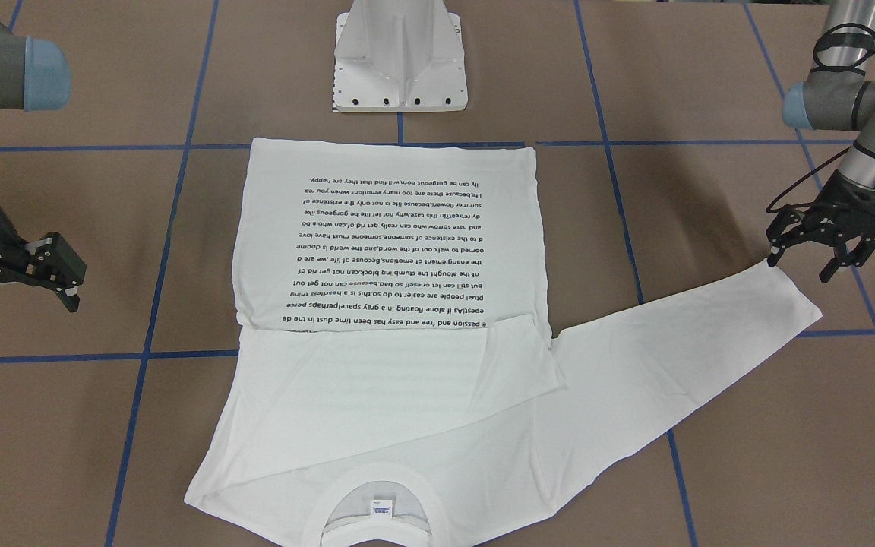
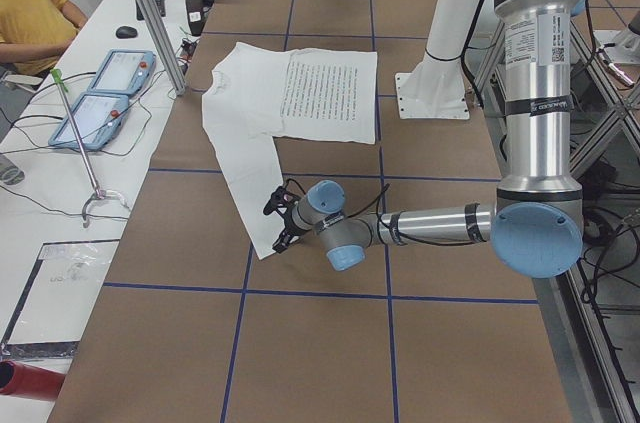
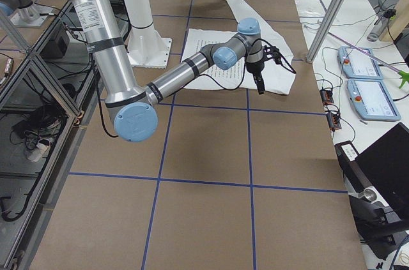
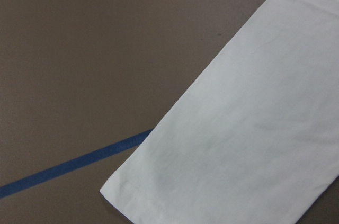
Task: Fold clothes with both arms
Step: 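Move the left gripper to the sleeve cuff nearest it and grasp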
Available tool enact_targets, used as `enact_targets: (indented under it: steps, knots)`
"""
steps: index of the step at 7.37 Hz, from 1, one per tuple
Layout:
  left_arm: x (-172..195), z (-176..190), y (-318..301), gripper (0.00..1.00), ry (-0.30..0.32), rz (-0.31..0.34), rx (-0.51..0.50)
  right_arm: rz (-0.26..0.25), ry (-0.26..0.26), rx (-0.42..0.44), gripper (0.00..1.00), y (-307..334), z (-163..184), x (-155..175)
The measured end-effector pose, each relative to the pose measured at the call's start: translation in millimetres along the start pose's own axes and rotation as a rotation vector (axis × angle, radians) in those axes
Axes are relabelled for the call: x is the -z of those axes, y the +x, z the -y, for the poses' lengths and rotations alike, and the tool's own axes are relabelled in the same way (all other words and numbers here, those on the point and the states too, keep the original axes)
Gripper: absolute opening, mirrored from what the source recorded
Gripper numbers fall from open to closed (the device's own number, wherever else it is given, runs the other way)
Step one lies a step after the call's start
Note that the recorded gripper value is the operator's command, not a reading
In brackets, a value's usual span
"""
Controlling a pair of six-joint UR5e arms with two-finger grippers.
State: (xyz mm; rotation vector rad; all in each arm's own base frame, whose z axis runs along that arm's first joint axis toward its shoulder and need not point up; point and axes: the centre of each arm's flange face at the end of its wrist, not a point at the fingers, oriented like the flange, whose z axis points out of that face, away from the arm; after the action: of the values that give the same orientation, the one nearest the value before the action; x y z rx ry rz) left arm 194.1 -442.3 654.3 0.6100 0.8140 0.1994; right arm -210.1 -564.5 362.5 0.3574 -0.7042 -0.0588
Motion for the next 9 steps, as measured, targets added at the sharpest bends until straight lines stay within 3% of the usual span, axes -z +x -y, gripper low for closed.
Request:
enact_targets:
  steps: [2,3,4,7,9]
  knots:
    - [-5.6,-5.4,8.3,0.74,-0.014,-0.010,-0.015,-0.001,0.000,0.000,1.00,0.4,-0.4,-0.1]
    - [-6.9,-7.2,10.2,0.67,-0.019,-0.013,-0.019,-0.001,-0.001,-0.001,1.00,0.7,-0.6,-0.3]
    - [-8.0,-8.5,11.5,0.57,-0.022,-0.014,-0.021,-0.002,-0.001,-0.003,1.00,1.0,-0.8,-0.5]
    - [-9.6,-10.5,12.2,0.00,-0.023,-0.008,-0.022,-0.005,-0.003,-0.013,1.00,2.3,-1.3,-1.8]
    - [-9.6,-10.1,11.7,0.00,-0.017,-0.001,-0.023,-0.006,-0.003,-0.016,1.00,2.5,-1.2,-2.2]
